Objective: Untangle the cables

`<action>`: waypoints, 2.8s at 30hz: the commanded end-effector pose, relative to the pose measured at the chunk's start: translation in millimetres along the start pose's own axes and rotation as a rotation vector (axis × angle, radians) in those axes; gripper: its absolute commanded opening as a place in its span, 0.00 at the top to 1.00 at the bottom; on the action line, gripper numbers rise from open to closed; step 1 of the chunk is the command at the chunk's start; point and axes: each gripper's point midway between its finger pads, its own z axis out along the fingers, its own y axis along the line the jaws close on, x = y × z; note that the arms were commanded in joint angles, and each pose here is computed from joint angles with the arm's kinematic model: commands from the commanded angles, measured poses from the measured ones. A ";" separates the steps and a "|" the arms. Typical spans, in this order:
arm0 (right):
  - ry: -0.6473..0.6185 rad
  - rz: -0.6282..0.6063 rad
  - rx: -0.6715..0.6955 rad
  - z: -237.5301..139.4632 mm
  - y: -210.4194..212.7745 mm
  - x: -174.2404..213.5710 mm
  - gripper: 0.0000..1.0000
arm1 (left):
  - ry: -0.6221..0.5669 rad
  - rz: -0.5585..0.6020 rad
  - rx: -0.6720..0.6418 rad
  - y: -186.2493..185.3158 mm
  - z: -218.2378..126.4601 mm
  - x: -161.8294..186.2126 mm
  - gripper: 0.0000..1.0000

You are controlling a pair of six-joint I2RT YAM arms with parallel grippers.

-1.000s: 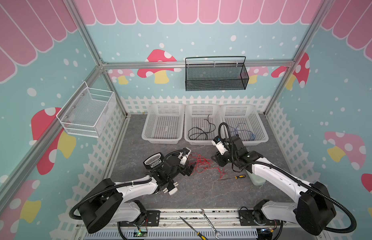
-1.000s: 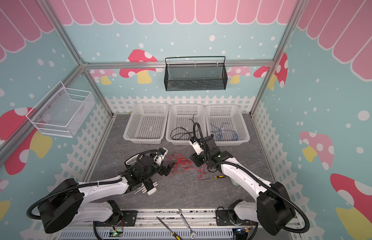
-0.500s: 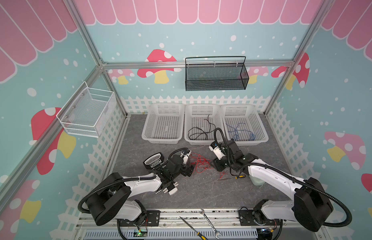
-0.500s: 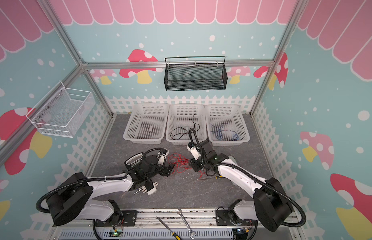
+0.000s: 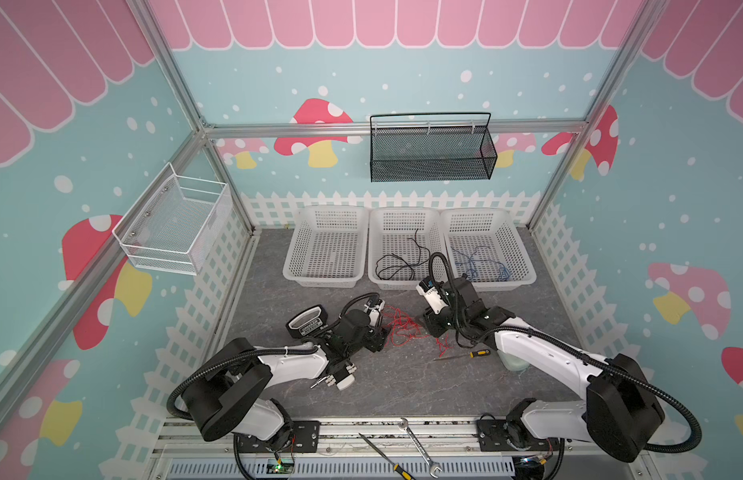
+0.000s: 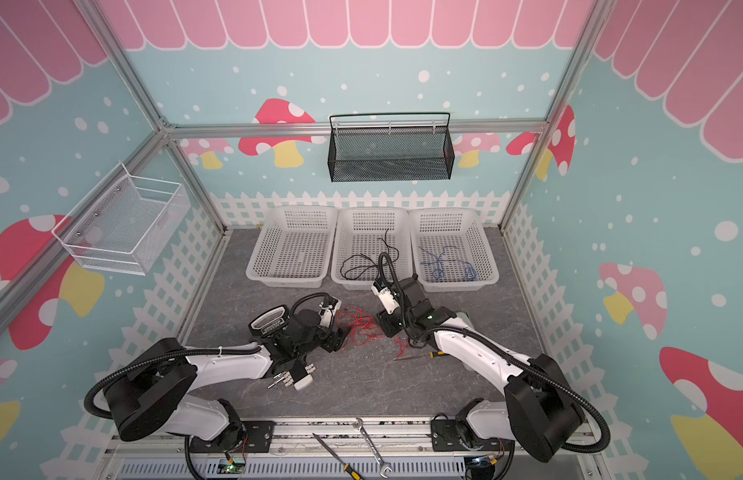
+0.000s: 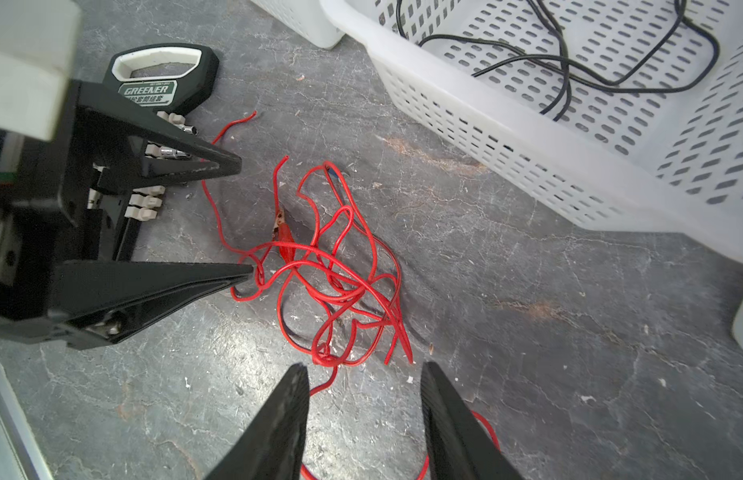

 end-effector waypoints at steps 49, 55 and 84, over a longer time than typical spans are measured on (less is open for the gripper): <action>-0.236 -0.146 0.027 -35.8 4.4 -26.5 0.50 | -0.408 -0.012 0.173 -25.5 -128.9 -126.5 1.00; -0.386 -0.180 0.017 -71.1 13.9 -53.8 0.47 | -0.431 -0.036 0.203 -27.5 -128.5 -125.6 1.00; -0.549 -0.047 -0.157 -35.2 29.5 -64.4 0.43 | -0.448 -0.103 0.218 -29.9 -119.5 -138.3 1.00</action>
